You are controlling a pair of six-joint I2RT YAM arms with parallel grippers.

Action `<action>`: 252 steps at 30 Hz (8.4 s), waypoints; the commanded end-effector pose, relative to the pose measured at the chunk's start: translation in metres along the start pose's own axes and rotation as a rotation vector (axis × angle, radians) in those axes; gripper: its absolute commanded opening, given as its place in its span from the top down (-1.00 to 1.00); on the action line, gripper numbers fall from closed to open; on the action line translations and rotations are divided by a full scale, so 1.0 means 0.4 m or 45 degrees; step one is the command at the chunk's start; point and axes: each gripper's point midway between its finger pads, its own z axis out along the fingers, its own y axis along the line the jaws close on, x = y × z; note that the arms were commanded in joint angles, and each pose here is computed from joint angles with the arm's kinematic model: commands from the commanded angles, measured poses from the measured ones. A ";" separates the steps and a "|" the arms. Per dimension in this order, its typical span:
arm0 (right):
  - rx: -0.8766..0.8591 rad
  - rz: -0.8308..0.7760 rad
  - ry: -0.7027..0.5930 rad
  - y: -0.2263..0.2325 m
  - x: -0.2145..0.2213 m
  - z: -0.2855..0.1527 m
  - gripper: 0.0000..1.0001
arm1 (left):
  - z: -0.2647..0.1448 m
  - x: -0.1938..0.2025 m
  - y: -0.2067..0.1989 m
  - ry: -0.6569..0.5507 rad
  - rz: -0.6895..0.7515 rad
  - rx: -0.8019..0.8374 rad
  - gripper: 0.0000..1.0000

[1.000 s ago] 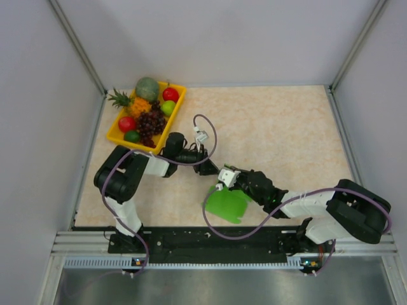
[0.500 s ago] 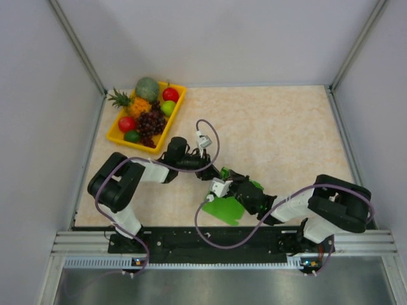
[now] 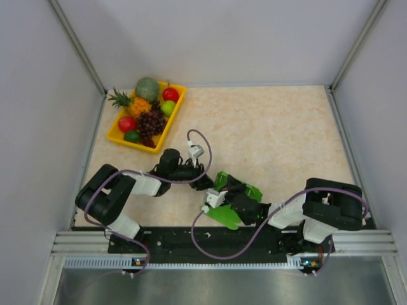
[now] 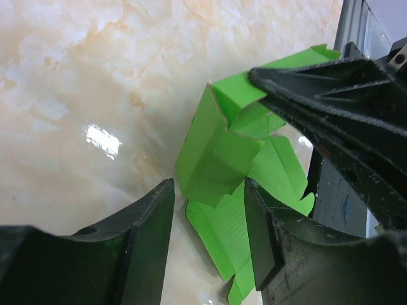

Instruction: Fold the paper box

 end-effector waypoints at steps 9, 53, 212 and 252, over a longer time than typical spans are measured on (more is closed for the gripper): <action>0.024 0.096 -0.051 -0.003 -0.041 -0.012 1.00 | -0.011 -0.061 -0.008 -0.084 0.087 -0.025 -0.01; -0.090 0.047 -0.132 0.034 -0.075 -0.012 1.00 | 0.033 -0.052 0.053 -0.142 0.330 -0.498 0.14; -0.804 1.924 0.368 -0.142 0.119 0.151 -0.18 | 0.151 -0.164 0.168 -0.449 0.652 -0.533 1.00; -0.864 1.776 0.422 -0.055 0.095 0.100 0.52 | 0.134 -0.142 0.181 -0.391 0.643 -0.766 0.36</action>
